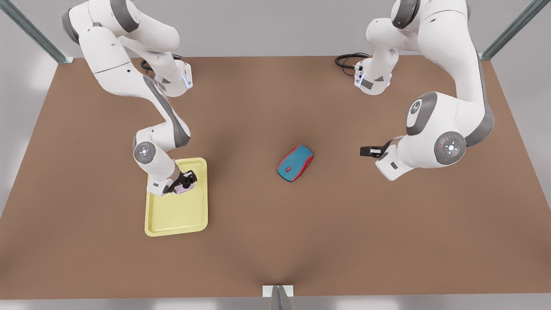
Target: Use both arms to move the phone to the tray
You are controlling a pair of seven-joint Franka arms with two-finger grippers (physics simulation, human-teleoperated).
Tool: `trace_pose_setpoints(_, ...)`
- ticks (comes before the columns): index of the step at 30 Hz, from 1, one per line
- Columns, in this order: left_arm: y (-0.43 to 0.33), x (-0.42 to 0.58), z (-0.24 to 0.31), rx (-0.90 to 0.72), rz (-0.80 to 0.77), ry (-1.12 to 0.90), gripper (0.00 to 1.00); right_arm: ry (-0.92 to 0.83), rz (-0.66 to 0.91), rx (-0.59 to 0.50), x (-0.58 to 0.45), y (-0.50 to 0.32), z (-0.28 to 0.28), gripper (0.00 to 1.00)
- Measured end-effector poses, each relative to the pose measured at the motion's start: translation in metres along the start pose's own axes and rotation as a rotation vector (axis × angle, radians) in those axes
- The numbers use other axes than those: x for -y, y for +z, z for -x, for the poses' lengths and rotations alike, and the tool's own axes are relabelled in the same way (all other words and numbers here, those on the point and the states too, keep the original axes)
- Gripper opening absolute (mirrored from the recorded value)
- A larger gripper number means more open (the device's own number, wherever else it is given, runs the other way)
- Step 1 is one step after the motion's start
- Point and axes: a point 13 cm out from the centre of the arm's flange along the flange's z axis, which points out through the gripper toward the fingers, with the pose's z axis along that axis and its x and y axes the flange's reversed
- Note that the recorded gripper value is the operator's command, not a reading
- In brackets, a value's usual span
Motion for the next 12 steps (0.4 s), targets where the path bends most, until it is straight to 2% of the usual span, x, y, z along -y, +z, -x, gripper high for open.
trace_pose_setpoints(3, -0.006, -0.008, 0.002, 0.015, 0.003, -0.012, 1.00, -0.043, -0.005, 0.072, 0.004, -0.010, 0.035, 1.00)
trace_pose_setpoints(4, -0.012, -0.017, 0.004, 0.027, 0.004, -0.029, 1.00, -0.046, -0.020, 0.121, 0.013, -0.037, 0.066, 1.00)
trace_pose_setpoints(6, -0.030, -0.041, 0.003, 0.067, 0.042, -0.058, 1.00, -0.015, -0.077, 0.252, 0.042, -0.162, 0.143, 1.00)
trace_pose_setpoints(7, -0.038, -0.050, 0.002, 0.083, 0.064, -0.065, 1.00, 0.009, -0.123, 0.299, 0.054, -0.246, 0.153, 1.00)
trace_pose_setpoints(9, -0.044, -0.060, 0.001, 0.094, 0.097, -0.069, 1.00, 0.107, -0.182, 0.258, 0.091, -0.339, 0.115, 1.00)
trace_pose_setpoints(12, -0.044, -0.064, -0.003, 0.084, 0.123, -0.062, 1.00, 0.234, -0.152, 0.102, 0.135, -0.342, 0.092, 1.00)
